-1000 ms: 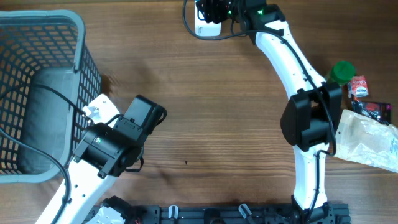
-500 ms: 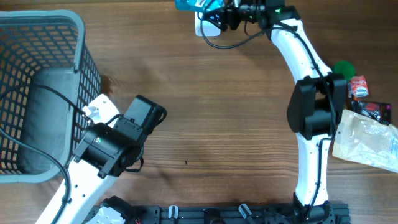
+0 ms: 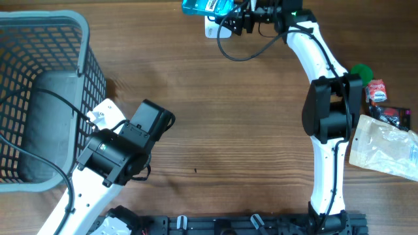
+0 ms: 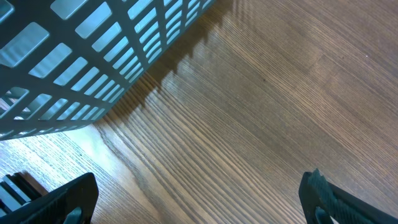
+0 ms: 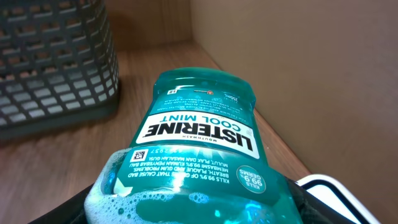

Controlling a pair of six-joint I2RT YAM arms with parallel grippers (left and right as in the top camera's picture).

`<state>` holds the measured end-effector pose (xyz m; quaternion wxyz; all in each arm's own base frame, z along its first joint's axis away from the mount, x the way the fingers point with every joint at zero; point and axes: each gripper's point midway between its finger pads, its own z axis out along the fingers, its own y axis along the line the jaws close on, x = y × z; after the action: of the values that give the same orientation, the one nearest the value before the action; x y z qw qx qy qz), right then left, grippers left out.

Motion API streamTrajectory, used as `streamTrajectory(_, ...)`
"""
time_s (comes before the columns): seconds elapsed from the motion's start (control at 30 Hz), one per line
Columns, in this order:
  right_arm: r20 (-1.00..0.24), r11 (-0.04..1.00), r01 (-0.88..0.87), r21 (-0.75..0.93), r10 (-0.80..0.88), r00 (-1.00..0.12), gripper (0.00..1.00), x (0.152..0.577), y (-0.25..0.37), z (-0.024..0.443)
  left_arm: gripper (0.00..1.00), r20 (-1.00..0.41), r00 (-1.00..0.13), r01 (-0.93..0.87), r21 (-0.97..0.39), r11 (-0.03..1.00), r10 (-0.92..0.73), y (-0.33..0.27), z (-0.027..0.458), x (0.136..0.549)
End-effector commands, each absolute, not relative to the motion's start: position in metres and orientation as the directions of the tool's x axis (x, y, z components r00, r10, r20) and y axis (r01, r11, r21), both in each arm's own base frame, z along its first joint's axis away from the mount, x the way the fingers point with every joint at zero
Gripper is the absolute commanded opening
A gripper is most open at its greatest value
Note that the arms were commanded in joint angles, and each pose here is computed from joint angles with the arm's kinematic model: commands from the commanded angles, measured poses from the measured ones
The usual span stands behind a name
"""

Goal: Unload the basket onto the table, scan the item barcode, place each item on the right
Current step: 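Hold the bottle's label against the white scanner with the right gripper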

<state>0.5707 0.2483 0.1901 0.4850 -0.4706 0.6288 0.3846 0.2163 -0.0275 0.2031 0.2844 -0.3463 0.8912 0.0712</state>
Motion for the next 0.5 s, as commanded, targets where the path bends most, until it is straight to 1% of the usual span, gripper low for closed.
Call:
streamTrajectory(0.0,-0.966,0.189,-0.970,-0.151,-0.234,0.105,0.56,0.566,0.252,0.202,1.00,-0.553,-0.595,-0.663,-0.072,0.745,-0.583,-0.028,0.201,0.216)
streamTrajectory(0.07,-0.963,0.202,-0.967,-0.157,-0.248,0.105,0.54,0.571,0.251,0.194,1.00,-0.553,-0.595,-0.663,-0.072,0.745,-0.583,-0.028,0.201,0.216)
streamTrajectory(0.2,-0.958,0.205,-0.963,-0.173,-0.261,0.117,0.54,0.577,0.251,0.175,1.00,-0.553,-0.595,-0.663,-0.072,0.745,-0.583,-0.028,0.201,0.216)
streamTrajectory(0.47,-0.955,0.223,-0.956,-0.191,-0.267,0.129,0.54,0.588,0.251,0.153,1.00,-0.553,-0.595,-0.663,-0.072,0.745,-0.583,-0.028,0.201,0.216)
